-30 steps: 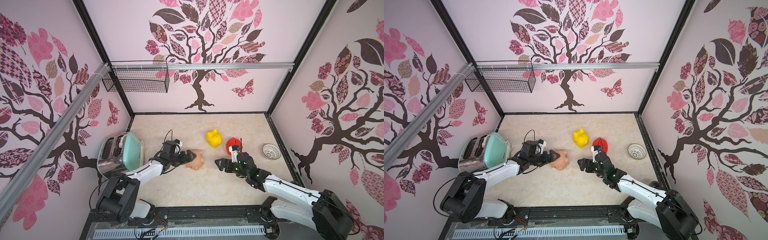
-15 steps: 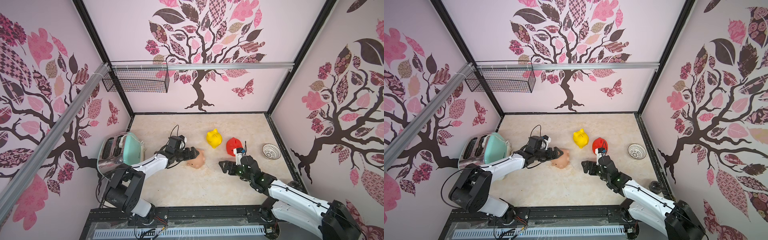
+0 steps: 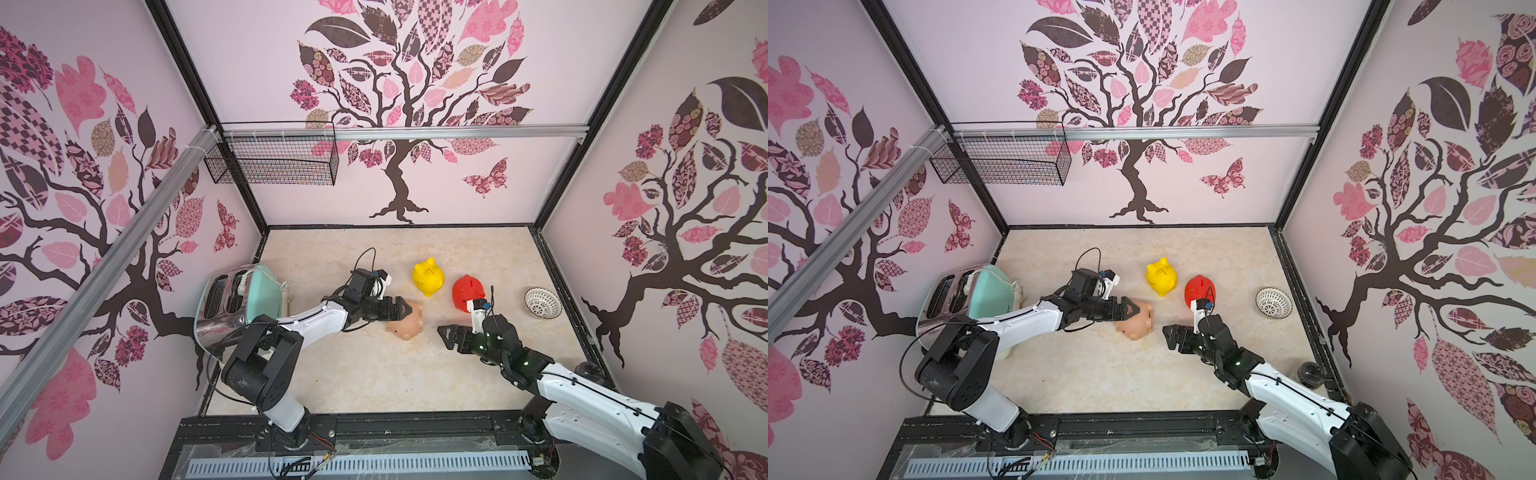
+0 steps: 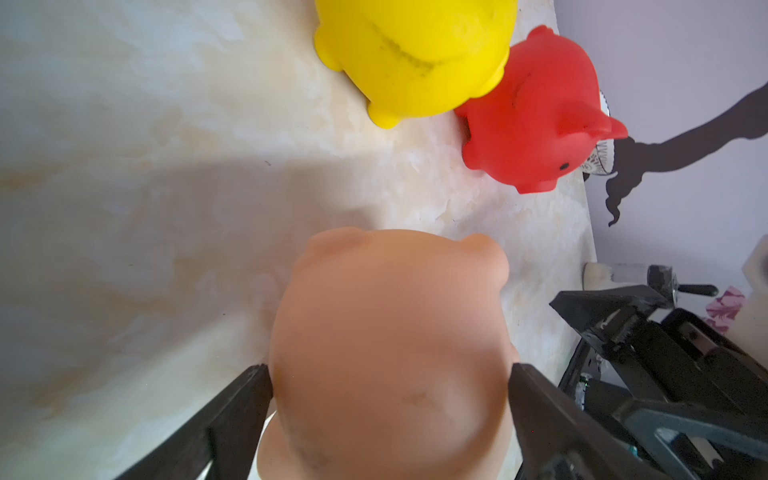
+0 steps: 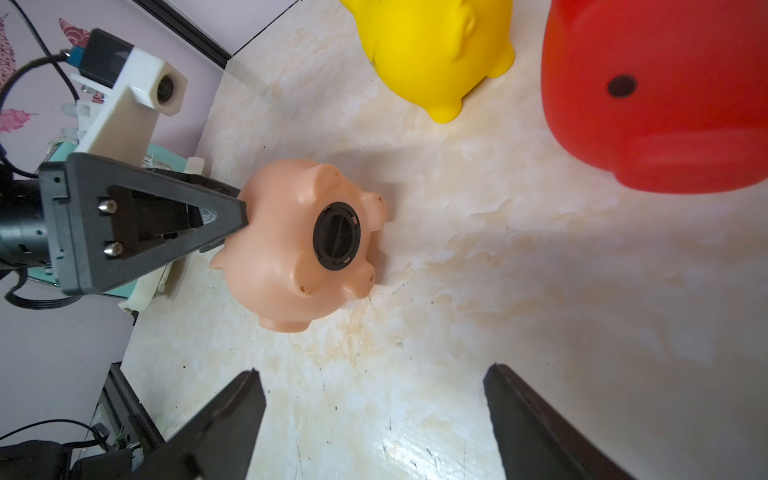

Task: Open piggy banks
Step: Adjust the piggy bank at the center of the board.

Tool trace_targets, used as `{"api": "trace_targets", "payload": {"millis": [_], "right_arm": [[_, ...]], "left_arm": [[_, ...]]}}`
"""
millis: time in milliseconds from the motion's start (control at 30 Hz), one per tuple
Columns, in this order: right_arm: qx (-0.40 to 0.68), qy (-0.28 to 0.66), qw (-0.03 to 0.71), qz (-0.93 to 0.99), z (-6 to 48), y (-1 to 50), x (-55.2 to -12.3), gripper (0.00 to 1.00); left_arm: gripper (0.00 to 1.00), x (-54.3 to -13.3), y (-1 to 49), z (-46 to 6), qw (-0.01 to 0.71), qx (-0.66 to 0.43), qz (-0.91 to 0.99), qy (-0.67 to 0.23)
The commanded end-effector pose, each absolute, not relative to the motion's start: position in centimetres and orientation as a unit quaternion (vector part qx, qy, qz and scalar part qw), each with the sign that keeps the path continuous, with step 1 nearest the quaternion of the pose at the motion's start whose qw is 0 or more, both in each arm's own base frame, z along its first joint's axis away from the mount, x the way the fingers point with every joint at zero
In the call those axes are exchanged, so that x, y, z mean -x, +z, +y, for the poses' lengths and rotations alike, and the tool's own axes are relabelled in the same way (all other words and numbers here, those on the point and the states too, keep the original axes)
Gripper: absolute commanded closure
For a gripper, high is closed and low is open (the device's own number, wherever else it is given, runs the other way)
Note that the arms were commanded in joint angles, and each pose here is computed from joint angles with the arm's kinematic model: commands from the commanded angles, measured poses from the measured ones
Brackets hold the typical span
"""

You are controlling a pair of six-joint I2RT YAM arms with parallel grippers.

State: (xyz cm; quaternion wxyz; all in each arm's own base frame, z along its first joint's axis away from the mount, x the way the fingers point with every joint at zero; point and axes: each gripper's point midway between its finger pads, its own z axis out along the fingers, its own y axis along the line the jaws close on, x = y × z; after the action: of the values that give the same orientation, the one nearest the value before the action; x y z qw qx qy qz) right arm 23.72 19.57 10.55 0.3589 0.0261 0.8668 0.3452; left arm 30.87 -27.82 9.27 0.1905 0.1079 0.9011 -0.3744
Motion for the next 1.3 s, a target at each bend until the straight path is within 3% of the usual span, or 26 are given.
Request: {"api": "trace_targets", "payload": {"millis": [0,133,433,1267], "right_arm": [[-0.052,0.356,0.351,0.864,19.8,10.5,-24.1,0.15],[-0.071,0.314,0.347,0.881,19.2,9.5,-25.2,0.21],[-0.038,0.318,0.316,0.893,22.0,8.9,-26.8,0.36],[0.026,0.395,0.251,0.883,26.1,8.2,-25.1,0.38]], "left_arm": [[0.05,-30.1,8.6,-28.3,0.173,-0.132,0.903,-0.370],[0.05,-30.3,8.2,-28.2,0.169,-0.126,0.907,-0.363],[0.05,-30.5,7.7,-28.1,0.165,-0.116,0.912,-0.356],[0.08,-30.5,7.4,-28.1,0.159,-0.116,0.915,-0.353]]}}
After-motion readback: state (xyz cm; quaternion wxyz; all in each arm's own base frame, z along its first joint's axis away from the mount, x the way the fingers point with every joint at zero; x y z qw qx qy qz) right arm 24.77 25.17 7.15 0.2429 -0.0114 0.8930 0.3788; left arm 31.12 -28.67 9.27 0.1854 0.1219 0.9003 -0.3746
